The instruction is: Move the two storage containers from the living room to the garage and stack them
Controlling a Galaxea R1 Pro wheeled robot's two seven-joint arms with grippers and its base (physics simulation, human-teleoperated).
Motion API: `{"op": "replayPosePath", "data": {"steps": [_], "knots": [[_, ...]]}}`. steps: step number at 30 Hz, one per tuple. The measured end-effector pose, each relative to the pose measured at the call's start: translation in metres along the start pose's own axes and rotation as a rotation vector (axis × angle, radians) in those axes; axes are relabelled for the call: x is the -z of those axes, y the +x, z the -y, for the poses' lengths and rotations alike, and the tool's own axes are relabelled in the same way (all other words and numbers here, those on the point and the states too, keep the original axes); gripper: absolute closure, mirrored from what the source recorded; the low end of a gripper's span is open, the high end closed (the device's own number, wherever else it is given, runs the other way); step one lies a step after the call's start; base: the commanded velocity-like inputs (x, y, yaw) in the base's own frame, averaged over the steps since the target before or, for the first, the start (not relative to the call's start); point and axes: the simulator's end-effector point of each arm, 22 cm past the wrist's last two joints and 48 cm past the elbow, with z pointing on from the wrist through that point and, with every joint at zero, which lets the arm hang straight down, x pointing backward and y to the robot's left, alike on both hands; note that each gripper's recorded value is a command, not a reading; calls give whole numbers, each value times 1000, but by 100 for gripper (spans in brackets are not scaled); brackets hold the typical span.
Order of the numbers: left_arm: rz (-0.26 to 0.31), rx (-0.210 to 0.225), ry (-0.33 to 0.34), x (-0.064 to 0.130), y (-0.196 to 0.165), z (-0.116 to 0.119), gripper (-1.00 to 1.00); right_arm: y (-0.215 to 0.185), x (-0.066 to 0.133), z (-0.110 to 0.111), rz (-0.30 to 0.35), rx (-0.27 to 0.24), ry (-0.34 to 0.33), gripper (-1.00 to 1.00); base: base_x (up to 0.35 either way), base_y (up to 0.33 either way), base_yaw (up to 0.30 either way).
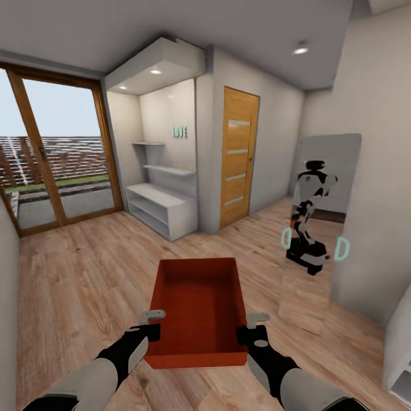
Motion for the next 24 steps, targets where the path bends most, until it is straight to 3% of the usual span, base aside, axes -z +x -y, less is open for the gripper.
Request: {"op": "replayPosePath", "data": {"steps": [5,24], "knots": [[0,0,0,0,0,-1,100,0,0,0,0,0,0,100,322,0,204],[1,0,0,0,-1,0,100,-1,0,0,1,0,1,100,322,0,7]]}}
